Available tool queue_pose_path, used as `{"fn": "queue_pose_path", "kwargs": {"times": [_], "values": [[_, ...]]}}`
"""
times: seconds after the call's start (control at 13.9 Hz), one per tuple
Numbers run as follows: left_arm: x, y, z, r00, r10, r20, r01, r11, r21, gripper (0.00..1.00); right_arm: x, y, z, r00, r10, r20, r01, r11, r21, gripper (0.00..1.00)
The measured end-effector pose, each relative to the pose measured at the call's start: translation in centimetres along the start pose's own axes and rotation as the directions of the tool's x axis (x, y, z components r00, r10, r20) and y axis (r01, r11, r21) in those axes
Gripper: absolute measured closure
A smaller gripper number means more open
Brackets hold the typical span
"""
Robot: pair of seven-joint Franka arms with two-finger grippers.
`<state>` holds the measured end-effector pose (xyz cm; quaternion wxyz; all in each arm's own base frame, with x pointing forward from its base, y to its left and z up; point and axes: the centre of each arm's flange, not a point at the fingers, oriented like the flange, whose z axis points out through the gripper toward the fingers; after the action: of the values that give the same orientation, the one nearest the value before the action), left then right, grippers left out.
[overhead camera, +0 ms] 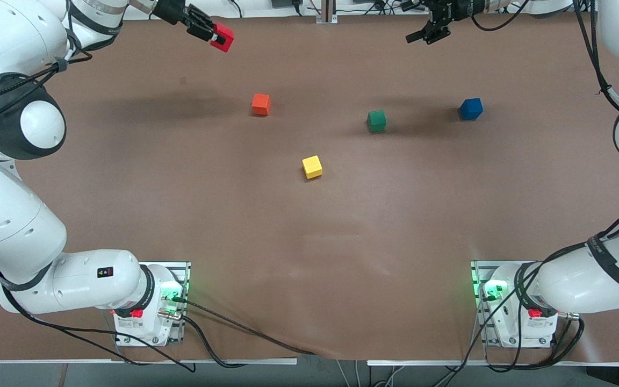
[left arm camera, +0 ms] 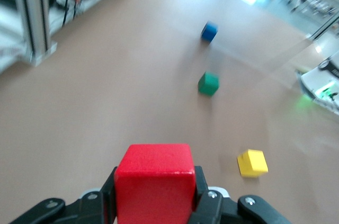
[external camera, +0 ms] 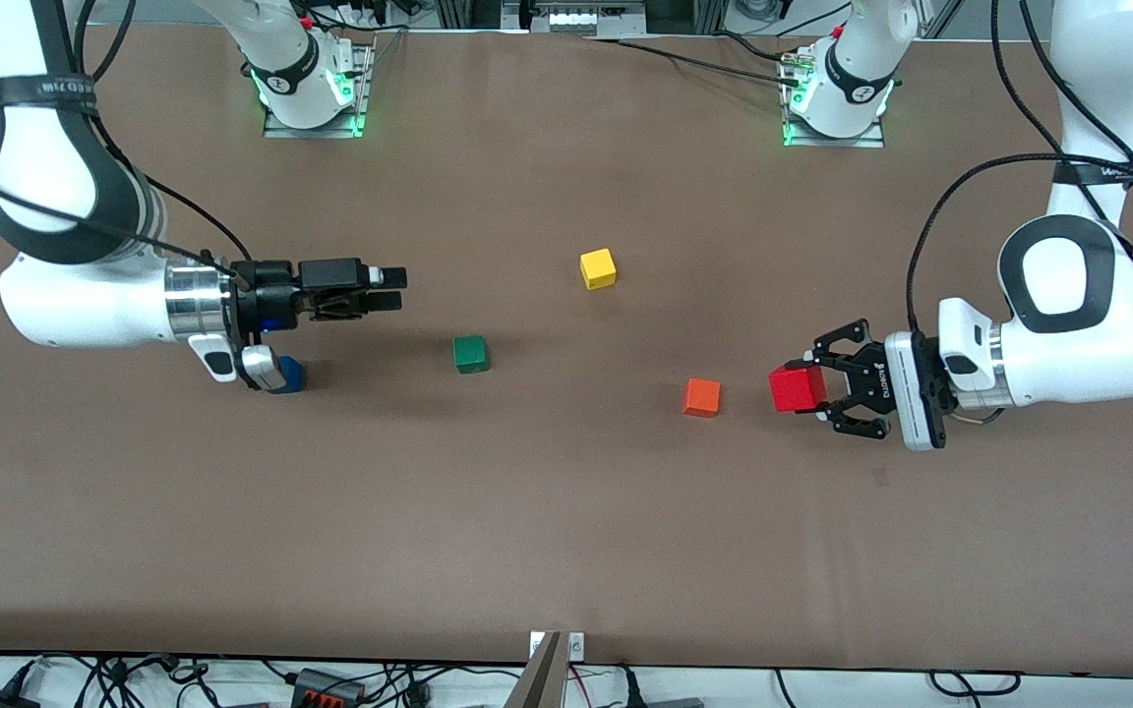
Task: Pass red block to right arm, stack on blue
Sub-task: 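Lift the red cube with the left gripper while the right gripper approaches, then bring the red cube to the right gripper and close it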
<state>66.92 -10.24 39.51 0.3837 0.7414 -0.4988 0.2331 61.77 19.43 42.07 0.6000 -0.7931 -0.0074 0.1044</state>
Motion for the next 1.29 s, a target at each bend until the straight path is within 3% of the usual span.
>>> {"fn": "queue_pose_path", "kwargs": {"times": [0.22, 0.43, 0.72, 1.0, 1.29], "values": [[2.6, 1.2, 2.9, 0.977, 0.128, -0.170, -0.137, 0.990, -0.041, 0.44, 0.9, 1.5, 0.9, 1.000, 0.021, -0.002, -0.021, 0.992, 0.125, 0.00], [5.6, 2.6, 7.9, 0.933, 0.200, -0.300, -0.215, 0.976, -0.017, 0.44, 1.4, 2.8, 1.6, 0.999, 0.044, 0.009, -0.045, 0.985, 0.166, 0.00], [8.8, 4.4, 12.8, 0.905, 0.203, -0.374, -0.187, 0.979, 0.078, 0.44, 1.6, 3.9, 3.7, 0.996, 0.074, 0.054, -0.086, 0.962, 0.258, 0.00], [11.5, 7.6, 17.6, 0.879, 0.175, -0.443, -0.128, 0.983, 0.135, 0.44, 1.7, 4.7, 7.0, 0.992, 0.087, 0.087, -0.108, 0.955, 0.278, 0.00], [13.0, 10.8, 21.6, 0.862, 0.147, -0.485, -0.096, 0.987, 0.127, 0.44, 3.6, 5.2, 9.0, 0.989, 0.098, 0.107, -0.125, 0.952, 0.281, 0.00]]}}
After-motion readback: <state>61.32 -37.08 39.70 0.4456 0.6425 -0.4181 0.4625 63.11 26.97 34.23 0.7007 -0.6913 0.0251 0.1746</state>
